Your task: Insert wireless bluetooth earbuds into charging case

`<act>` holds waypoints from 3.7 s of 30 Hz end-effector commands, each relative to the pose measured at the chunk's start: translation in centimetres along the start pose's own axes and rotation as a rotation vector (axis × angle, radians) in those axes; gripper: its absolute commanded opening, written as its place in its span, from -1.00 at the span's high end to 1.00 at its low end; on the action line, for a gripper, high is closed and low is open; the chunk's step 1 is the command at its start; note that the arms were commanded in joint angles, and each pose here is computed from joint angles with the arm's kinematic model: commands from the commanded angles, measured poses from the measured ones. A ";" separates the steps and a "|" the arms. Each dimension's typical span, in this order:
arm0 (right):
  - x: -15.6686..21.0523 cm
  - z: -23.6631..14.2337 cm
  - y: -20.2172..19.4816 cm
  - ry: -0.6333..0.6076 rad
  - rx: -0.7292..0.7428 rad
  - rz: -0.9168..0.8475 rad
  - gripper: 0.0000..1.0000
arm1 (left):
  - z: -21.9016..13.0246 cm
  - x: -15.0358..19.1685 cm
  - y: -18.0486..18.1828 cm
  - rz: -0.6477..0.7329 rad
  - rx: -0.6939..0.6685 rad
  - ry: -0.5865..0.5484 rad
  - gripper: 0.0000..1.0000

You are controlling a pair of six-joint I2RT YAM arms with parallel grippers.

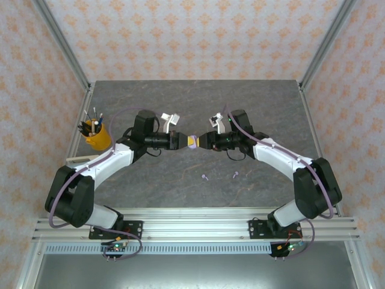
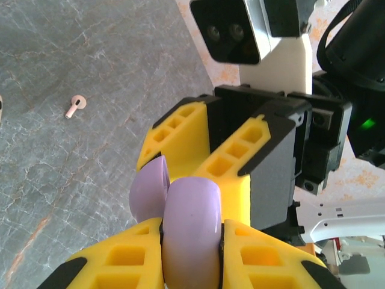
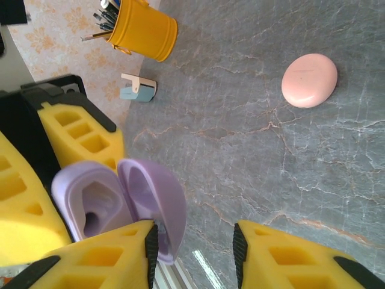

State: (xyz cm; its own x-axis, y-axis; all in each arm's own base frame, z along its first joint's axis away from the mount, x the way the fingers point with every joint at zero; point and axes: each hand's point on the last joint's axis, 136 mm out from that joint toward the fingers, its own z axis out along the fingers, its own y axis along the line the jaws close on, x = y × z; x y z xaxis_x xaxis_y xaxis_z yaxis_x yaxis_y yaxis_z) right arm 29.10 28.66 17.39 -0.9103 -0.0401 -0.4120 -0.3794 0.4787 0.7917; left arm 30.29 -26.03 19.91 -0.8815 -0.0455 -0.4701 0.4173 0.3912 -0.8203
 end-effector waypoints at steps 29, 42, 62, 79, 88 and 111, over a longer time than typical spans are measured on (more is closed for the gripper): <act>-2.0 0.1 1.3 -0.007 -0.041 -0.048 0.65 | 0.9 -0.6 -1.8 0.061 0.033 0.026 1.00; -1.9 -0.5 1.1 -0.005 0.004 -0.050 1.00 | 0.9 -0.7 -0.5 0.049 -0.033 0.004 0.31; -0.9 -2.4 -2.6 0.131 0.308 -0.254 1.00 | -2.2 -1.4 -0.4 0.122 -0.149 0.259 -0.66; -0.6 -0.7 -1.8 0.240 0.409 -0.450 1.00 | -0.5 -0.4 -0.1 0.065 -0.018 0.470 -0.40; -1.2 -0.4 -1.0 0.226 0.389 -0.458 1.00 | 0.7 0.4 1.0 0.055 -0.036 0.497 -0.33; -1.9 0.4 -0.3 0.211 0.355 -0.452 1.00 | 3.3 2.1 2.0 0.029 -0.023 0.566 -0.04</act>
State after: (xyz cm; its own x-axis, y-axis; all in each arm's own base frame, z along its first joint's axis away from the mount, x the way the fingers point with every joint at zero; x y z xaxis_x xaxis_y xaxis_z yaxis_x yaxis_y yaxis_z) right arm 30.22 27.75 15.70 -0.7379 -0.4715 -0.4830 -0.6566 0.6671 0.3519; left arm 30.44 -27.23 16.44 -0.8643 0.4388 -0.2461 0.4403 0.4231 -0.7919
